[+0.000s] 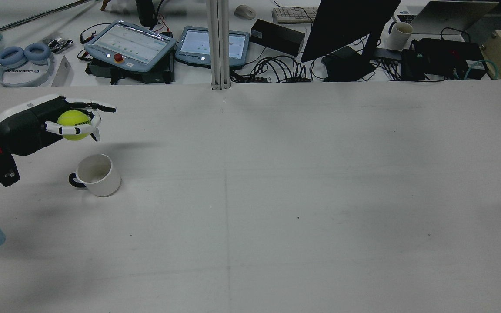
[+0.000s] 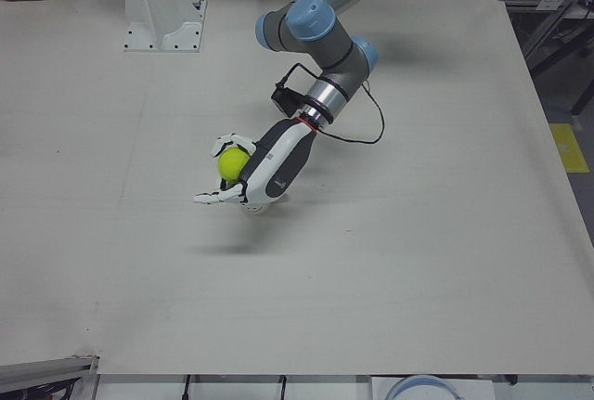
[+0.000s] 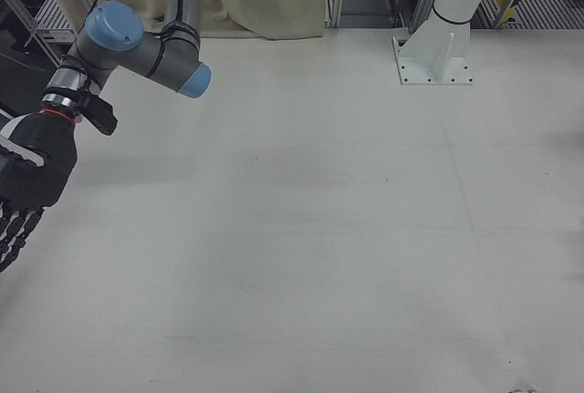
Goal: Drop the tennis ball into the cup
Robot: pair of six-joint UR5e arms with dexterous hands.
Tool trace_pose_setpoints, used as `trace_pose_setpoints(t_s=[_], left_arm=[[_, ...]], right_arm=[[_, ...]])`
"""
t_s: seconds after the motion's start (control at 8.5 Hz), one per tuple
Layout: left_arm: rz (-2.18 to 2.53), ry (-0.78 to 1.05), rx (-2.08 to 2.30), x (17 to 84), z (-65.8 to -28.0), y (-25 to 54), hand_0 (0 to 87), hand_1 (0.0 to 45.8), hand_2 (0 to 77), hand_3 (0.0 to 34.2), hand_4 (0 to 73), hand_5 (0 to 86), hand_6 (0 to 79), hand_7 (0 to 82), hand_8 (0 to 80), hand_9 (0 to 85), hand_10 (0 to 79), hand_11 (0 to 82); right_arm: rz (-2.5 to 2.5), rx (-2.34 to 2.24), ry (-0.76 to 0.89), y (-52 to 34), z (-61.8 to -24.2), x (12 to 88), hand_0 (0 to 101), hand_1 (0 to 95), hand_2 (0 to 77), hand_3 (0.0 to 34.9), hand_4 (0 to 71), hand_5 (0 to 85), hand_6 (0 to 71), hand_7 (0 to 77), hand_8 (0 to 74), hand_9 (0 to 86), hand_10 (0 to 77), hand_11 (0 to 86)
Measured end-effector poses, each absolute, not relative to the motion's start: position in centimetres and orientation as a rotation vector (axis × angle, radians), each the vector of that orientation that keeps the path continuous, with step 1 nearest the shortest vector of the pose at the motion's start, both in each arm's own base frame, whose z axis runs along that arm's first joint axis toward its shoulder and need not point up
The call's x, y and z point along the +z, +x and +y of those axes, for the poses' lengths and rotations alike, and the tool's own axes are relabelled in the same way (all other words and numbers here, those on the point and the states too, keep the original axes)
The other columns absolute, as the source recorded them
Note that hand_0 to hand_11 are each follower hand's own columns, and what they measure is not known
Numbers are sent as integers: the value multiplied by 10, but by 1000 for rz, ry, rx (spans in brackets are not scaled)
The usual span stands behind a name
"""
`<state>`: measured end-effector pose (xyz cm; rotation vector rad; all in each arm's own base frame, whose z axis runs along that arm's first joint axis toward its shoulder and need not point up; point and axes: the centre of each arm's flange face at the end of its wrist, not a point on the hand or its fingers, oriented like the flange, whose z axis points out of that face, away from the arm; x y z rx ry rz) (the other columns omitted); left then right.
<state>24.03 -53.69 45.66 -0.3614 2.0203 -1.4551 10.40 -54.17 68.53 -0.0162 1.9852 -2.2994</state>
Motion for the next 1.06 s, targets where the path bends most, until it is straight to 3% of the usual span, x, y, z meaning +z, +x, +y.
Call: trace_pose_setpoints(t_s=[0.12,0.24,0.35,0.47,0.59,0.71,0.82,0.94,1.06], left_arm=[[2020,-361,-1456,463,-534,238,437,136,464,0,382,125,540,545,469,693,333,458],[2025,-362,-1452,467,-532,236,398,169,458,0,365,87,453,600,393,616,245,371],[2033,-365,-1447,469,-530,235,459,218,333,0,38,0,235,507,147,404,5,109],[2040,-370,-1442,469,-530,235,459,218,333,0,38,0,235,507,147,404,5,109],[2046,-374,-1440,468,-530,235,459,218,229,0,11,5,76,393,0,262,0,5],[2050,-377,-1437,467,-530,235,471,207,284,0,11,5,0,49,0,16,0,5],[2062,-384,-1431,462,-531,234,471,256,305,0,11,5,0,153,0,16,0,5],[2081,-392,-1438,450,-532,225,459,191,360,0,11,5,0,131,0,16,0,5],[2116,-356,-1466,434,-544,198,457,229,333,0,11,5,49,142,0,11,0,0]], right_arm=[[1985,-2299,-16,104,-542,685,0,5,5,0,0,0,0,0,0,0,0,5],[1985,-2299,-16,104,-542,685,0,5,5,0,0,0,0,0,0,0,0,5],[1985,-2299,-16,104,-542,685,0,5,5,0,0,0,0,0,0,0,0,5],[1985,-2299,-16,104,-542,685,0,5,5,0,0,0,0,0,0,0,0,5],[1985,-2299,-16,104,-542,685,0,5,5,0,0,0,0,0,0,0,0,5],[1985,-2299,-16,104,-542,685,0,5,5,0,0,0,0,0,0,0,0,5],[1985,-2299,-16,104,-542,685,0,5,5,0,0,0,0,0,0,0,0,5],[1985,-2299,-16,104,-542,685,0,5,5,0,0,0,0,0,0,0,0,5],[1985,-2299,-16,104,-542,685,0,5,5,0,0,0,0,0,0,0,0,5]])
